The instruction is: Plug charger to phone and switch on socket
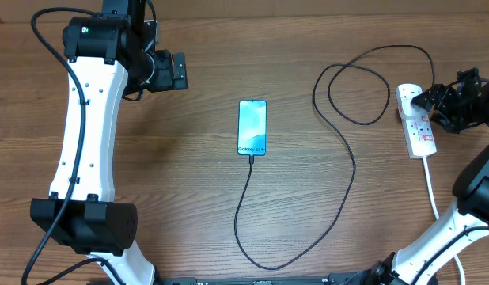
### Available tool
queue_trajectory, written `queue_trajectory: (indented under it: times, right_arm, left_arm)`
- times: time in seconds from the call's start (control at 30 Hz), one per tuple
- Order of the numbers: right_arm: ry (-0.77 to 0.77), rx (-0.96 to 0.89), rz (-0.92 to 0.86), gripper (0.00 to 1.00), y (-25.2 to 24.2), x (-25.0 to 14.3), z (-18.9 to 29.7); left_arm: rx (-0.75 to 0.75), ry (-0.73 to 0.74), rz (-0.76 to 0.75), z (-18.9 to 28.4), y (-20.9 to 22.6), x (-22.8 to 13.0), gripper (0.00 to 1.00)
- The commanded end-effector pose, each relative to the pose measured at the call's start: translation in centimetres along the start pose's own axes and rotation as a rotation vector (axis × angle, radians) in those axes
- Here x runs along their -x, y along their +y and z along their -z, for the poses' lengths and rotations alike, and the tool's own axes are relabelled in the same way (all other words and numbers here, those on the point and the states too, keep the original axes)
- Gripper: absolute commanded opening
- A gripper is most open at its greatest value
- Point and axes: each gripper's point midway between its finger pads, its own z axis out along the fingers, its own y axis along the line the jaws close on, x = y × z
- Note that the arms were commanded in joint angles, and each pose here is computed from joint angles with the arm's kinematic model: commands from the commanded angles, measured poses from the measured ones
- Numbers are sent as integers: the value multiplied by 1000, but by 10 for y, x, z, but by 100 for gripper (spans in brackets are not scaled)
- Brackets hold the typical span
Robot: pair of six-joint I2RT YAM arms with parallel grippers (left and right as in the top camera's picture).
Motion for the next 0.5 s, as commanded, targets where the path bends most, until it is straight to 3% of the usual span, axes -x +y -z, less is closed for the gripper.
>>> queue_trajectory:
  times: [0.0,0.47]
  right_arm:
    - [20,20,10,78,4,-6,-9]
    - [42,23,13,77,10,-12,-13]
  left_arm:
    - [3,0,-20,-2,-3,1,100]
    - [3,0,-20,-2,-3,1,100]
